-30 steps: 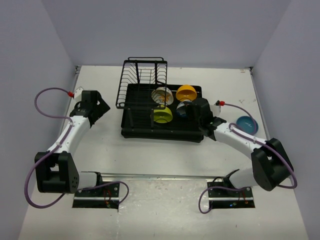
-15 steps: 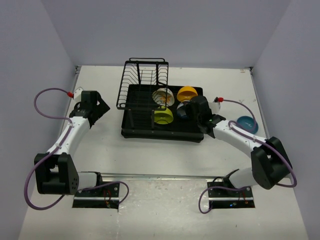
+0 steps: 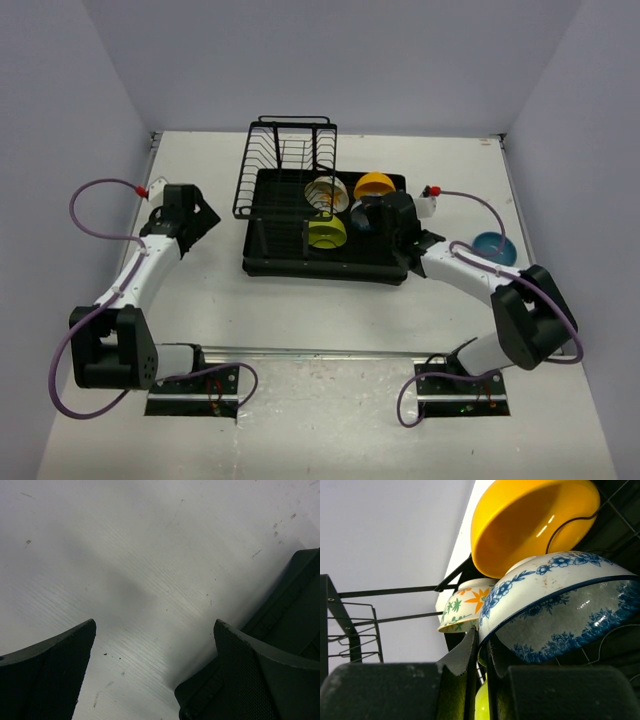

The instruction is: Unload the bowls from the dish rack

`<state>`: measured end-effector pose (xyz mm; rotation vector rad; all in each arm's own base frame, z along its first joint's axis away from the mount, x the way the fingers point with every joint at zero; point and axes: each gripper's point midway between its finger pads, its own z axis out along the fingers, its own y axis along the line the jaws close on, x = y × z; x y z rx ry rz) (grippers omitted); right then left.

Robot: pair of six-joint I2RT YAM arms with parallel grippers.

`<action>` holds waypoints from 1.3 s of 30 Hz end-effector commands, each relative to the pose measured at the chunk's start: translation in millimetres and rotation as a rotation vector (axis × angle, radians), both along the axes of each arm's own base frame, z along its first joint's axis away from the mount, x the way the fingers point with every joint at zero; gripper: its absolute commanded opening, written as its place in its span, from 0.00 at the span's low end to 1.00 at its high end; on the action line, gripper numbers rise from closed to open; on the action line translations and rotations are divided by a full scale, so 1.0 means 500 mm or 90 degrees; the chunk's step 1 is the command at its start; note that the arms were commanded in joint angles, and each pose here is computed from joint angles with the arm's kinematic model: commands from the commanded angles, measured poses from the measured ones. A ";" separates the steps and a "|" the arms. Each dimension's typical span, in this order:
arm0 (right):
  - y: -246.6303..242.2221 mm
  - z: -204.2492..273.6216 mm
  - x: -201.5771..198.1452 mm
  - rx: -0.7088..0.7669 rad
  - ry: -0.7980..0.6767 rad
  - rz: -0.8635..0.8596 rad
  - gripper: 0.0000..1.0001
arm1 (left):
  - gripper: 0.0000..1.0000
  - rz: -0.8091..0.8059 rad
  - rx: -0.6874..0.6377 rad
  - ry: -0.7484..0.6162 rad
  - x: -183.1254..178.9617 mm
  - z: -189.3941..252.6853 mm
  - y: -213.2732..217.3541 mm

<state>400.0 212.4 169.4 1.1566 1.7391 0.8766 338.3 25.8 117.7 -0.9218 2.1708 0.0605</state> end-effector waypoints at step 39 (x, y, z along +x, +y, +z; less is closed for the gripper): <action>-0.278 0.258 -0.185 -0.368 0.100 0.075 0.00 | 1.00 -0.041 0.006 -0.006 0.011 0.004 0.001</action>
